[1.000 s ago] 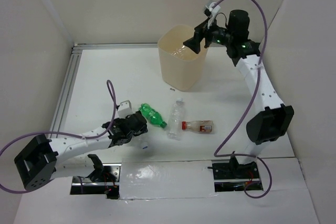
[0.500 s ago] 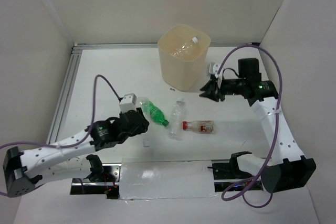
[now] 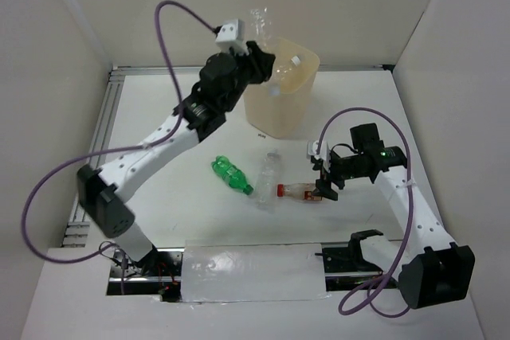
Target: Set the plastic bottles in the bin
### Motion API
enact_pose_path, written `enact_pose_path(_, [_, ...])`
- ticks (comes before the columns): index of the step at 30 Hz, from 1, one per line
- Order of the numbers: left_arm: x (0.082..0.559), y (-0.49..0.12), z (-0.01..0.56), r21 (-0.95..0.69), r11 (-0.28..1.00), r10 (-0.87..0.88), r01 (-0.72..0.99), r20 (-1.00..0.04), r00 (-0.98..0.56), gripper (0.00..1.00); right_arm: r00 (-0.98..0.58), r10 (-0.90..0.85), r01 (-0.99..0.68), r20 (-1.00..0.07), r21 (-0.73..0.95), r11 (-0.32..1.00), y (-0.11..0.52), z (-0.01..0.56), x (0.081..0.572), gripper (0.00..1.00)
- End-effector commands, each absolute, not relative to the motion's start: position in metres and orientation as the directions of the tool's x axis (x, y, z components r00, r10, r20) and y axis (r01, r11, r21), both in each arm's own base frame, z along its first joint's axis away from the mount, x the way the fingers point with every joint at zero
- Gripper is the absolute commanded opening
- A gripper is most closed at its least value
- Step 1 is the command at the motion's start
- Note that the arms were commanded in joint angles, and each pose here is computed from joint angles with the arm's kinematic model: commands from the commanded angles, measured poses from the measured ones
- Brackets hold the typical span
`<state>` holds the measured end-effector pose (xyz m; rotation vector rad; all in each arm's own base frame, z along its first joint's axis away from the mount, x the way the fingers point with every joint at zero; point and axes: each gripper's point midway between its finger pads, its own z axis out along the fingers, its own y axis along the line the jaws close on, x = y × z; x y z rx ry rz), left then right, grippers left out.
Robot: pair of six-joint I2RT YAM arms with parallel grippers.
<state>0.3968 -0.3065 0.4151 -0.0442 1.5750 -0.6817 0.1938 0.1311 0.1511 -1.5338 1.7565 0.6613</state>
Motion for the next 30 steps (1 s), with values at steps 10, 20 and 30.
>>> enact_pose_path(10, [0.536,-0.34,0.41,-0.379,0.893,-0.389,0.24,-0.921,-0.01,0.3,-0.05,-0.638,-0.943,-0.769,-0.174,0.283,0.123,0.147,0.213,0.9])
enact_pose_path(20, [0.524,-0.338,0.418,-0.347,0.891,-0.356,0.294,-0.934,-0.025,0.9,-0.008,-0.698,-0.979,-0.716,-0.138,0.152,0.127,0.097,0.219,0.92])
enact_pose_path(30, [0.386,-0.284,0.381,-0.324,0.904,-0.291,0.28,-0.944,-0.155,0.97,-0.021,-0.818,-0.995,-0.575,-0.067,0.072,0.134,0.027,0.227,0.92])
